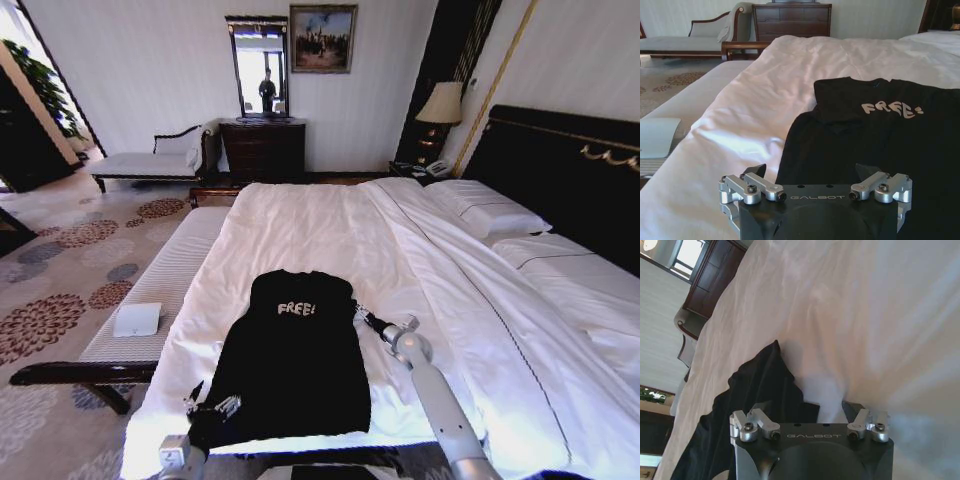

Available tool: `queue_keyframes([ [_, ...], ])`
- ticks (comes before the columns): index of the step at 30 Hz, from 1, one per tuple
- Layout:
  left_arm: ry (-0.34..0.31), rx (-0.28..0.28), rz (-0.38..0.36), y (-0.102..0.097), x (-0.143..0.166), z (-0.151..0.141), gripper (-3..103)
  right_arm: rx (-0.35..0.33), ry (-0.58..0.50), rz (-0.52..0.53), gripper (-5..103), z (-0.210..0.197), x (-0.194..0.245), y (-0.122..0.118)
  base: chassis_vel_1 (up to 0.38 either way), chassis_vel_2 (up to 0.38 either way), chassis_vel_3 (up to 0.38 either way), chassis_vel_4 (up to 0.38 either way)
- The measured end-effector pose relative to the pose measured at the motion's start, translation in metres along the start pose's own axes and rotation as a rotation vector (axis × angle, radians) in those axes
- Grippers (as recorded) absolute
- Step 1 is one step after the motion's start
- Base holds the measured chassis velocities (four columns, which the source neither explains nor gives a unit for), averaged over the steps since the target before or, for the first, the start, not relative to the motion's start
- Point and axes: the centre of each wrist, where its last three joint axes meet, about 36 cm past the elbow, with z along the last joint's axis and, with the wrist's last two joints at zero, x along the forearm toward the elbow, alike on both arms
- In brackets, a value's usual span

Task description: Fold the clothes on the bed.

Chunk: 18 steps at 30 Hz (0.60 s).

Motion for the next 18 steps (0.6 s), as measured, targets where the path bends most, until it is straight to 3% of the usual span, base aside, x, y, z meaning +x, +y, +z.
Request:
queue_keyframes([
  [3,-0.002,-0.002,0.000,0.001,0.001,-0.002,100,-0.004,0.002,0.001,76,0.001,-0.003,0.000,0.000,0.000,0.000,0.000],
  [5,-0.007,-0.006,-0.003,0.003,0.002,-0.005,100,-0.004,0.010,0.006,60,0.003,-0.006,0.000,0.000,0.000,0.000,0.000],
  [7,-0.009,-0.006,-0.006,0.004,0.002,-0.006,100,0.000,0.015,0.010,60,0.004,-0.007,0.000,0.000,0.000,0.000,0.000],
  [11,-0.014,0.003,-0.013,0.004,0.003,-0.009,100,0.006,0.023,0.018,38,0.006,-0.012,0.000,0.000,0.000,0.000,0.000],
  [13,-0.014,0.003,-0.013,0.004,0.003,-0.009,100,0.005,0.023,0.018,38,0.006,-0.013,0.000,0.000,0.000,0.000,0.000],
  [18,-0.017,0.003,-0.021,0.005,0.002,-0.010,100,0.009,0.026,0.016,16,0.006,-0.014,0.003,0.000,0.000,0.000,0.000],
])
